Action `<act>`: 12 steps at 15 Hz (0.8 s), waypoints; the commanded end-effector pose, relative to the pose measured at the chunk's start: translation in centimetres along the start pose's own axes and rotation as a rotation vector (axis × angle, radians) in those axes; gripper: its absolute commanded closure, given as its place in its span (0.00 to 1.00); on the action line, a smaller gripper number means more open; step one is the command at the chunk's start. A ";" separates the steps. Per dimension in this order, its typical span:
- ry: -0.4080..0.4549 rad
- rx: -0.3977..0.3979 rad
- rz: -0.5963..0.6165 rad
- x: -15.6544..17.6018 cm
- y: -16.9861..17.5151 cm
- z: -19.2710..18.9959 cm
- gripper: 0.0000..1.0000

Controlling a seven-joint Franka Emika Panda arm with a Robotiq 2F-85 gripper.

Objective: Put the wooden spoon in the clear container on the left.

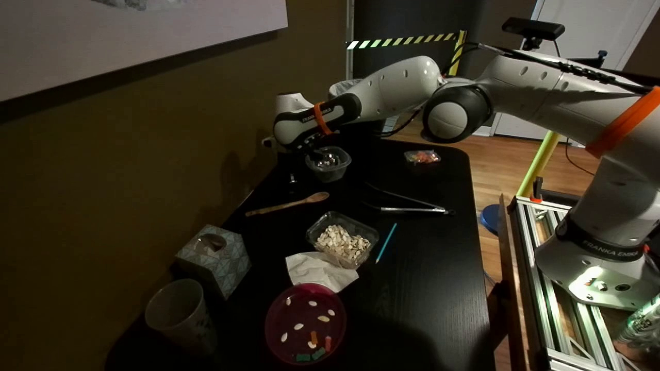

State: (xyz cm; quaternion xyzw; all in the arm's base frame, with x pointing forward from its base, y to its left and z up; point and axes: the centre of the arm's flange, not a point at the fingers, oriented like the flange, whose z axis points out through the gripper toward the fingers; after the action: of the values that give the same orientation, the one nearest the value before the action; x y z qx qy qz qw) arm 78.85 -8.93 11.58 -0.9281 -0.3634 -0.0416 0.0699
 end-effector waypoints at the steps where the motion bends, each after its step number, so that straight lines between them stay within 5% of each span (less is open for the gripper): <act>1: 0.008 -0.002 0.021 1.3 1.3 -1.2 0.95; 3: -0.015 0.011 0.023 1.2 1.4 -0.9 0.95; 4: -0.030 0.014 0.028 1.1 1.3 -0.4 0.82; 5: -0.064 0.018 0.035 0.7 0.9 0.2 0.56; 7: -0.101 0.014 0.036 0.2 -0.2 1.2 0.54; 12: -0.104 -0.023 -0.021 1.1 -1.3 1.7 0.18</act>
State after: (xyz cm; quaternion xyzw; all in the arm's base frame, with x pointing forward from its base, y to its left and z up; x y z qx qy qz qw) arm 78.35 -7.63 10.56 -0.9287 -0.3664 0.0016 0.0566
